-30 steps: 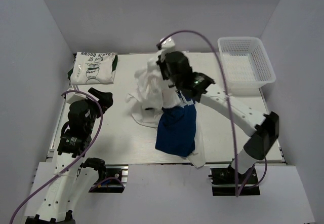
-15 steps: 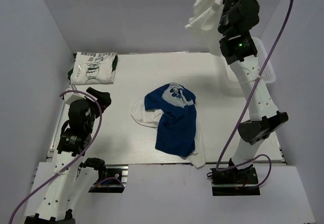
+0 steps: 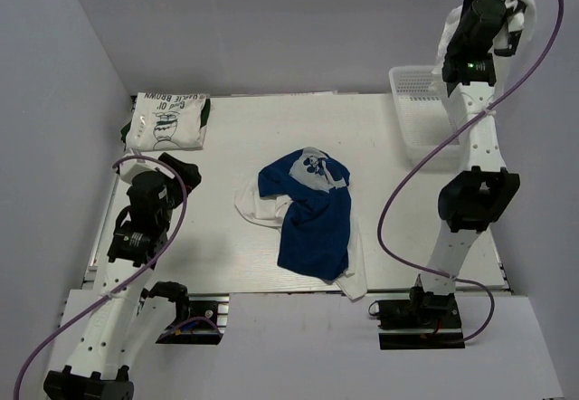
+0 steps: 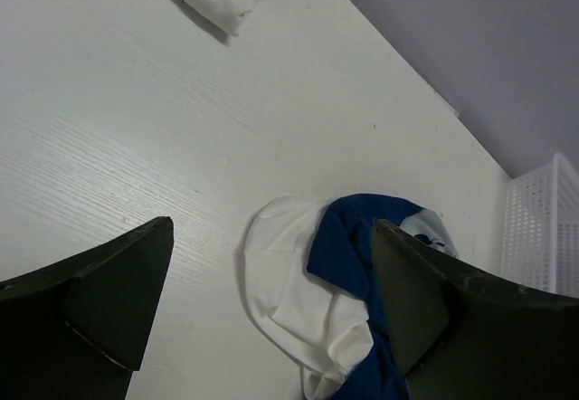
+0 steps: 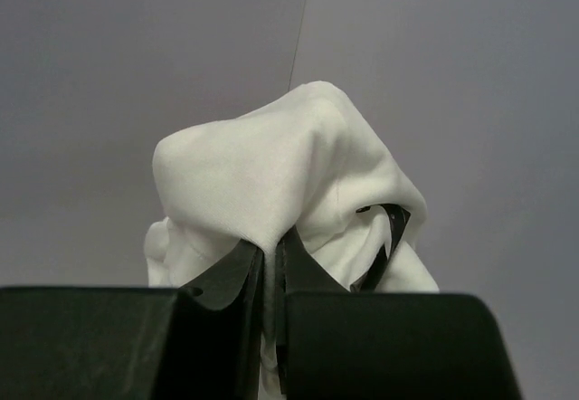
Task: Fold and stack the t-shirts
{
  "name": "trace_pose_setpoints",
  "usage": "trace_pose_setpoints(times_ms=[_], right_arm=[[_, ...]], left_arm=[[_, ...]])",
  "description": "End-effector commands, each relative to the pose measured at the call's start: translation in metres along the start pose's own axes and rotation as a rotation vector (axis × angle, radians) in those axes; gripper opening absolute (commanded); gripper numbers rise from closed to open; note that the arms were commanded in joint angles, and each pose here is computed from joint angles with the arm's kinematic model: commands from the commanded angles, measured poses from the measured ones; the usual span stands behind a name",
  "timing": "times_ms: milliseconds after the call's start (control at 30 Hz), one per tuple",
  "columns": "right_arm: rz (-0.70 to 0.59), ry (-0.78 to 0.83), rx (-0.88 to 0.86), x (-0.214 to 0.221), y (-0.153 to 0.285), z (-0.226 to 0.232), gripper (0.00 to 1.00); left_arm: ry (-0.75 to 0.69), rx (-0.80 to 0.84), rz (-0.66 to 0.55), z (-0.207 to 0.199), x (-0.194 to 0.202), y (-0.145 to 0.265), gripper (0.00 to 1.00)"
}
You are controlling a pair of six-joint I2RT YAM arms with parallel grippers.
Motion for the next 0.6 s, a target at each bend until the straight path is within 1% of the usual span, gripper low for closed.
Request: trace_pose_setpoints(times_ms=[0, 33, 67, 133, 167, 200, 233, 300, 333, 367, 400, 433, 467, 533, 567], right_arm=[[0.051, -0.100, -0.078, 0.032, -0.019, -0.007, 0.00], [0.115, -0.116, -0.068, 0.057, -0.024, -0.012, 0.00], [0.138, -0.118, -0.093, 0.066, -0.026, -0.011, 0.00], [0.222, -0.124, -0.069, 0.104, -0.028, -0.015, 0.00], [0.239, -0.124, -0.063, 0.112, -0.029, -0.017, 0.00], [0.283, -0.115, -0.045, 0.135, -0.030, -0.022, 0.00], [0.314, -0.120, -0.036, 0.147, -0.029, -0.022, 0.00], [0.412, -0.113, -0.014, 0.185, -0.025, -0.026, 0.00], [0.500, -0.088, -0.025, 0.201, -0.017, -0.026, 0.00], [0.523, -0.075, -0.021, 0.206, -0.017, -0.026, 0.26], [0.558, -0.100, 0.028, 0.220, -0.016, -0.026, 0.65], [0.603, -0.094, 0.054, 0.225, -0.011, -0.028, 0.90], [0.608, -0.127, 0.071, 0.214, -0.012, -0.027, 0.90], [0.629, -0.141, 0.026, 0.198, -0.005, -0.025, 0.90], [0.648, -0.143, -0.005, 0.190, 0.006, -0.023, 0.90]], left_arm=[[-0.009, -0.012, -0.005, 0.000, 0.001, -0.005, 0.99], [-0.009, -0.012, -0.005, 0.000, 0.001, -0.005, 0.99], [-0.008, -0.011, -0.006, -0.001, 0.001, -0.007, 0.99], [-0.015, -0.022, 0.011, 0.001, 0.005, -0.011, 0.99], [-0.015, -0.022, 0.011, 0.001, 0.005, -0.011, 0.99], [-0.018, -0.027, 0.020, 0.001, 0.007, -0.013, 0.99], [-0.018, -0.027, 0.020, 0.001, 0.007, -0.013, 0.99], [-0.018, -0.027, 0.020, 0.001, 0.007, -0.013, 0.99], [-0.025, -0.038, 0.037, 0.002, 0.010, -0.014, 0.99], [-0.025, -0.038, 0.037, 0.002, 0.010, -0.014, 0.99], [-0.027, -0.041, 0.042, 0.002, 0.008, -0.013, 0.99], [-0.025, -0.053, 0.060, 0.003, 0.011, -0.014, 0.99], [-0.022, -0.048, 0.053, 0.001, 0.008, -0.013, 0.99], [-0.024, -0.034, 0.073, 0.000, 0.011, -0.012, 0.99], [-0.024, -0.034, 0.073, 0.000, 0.011, -0.012, 0.99]])
Point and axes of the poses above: each gripper's point midway between its finger pads, its own y axis back along the fingers, its own z axis along the line the jaws close on, x = y × z, the point moved 9 cm from there along y, back along the fingers, and after that the axes turned 13 degrees about -y, right-handed, at the moved point
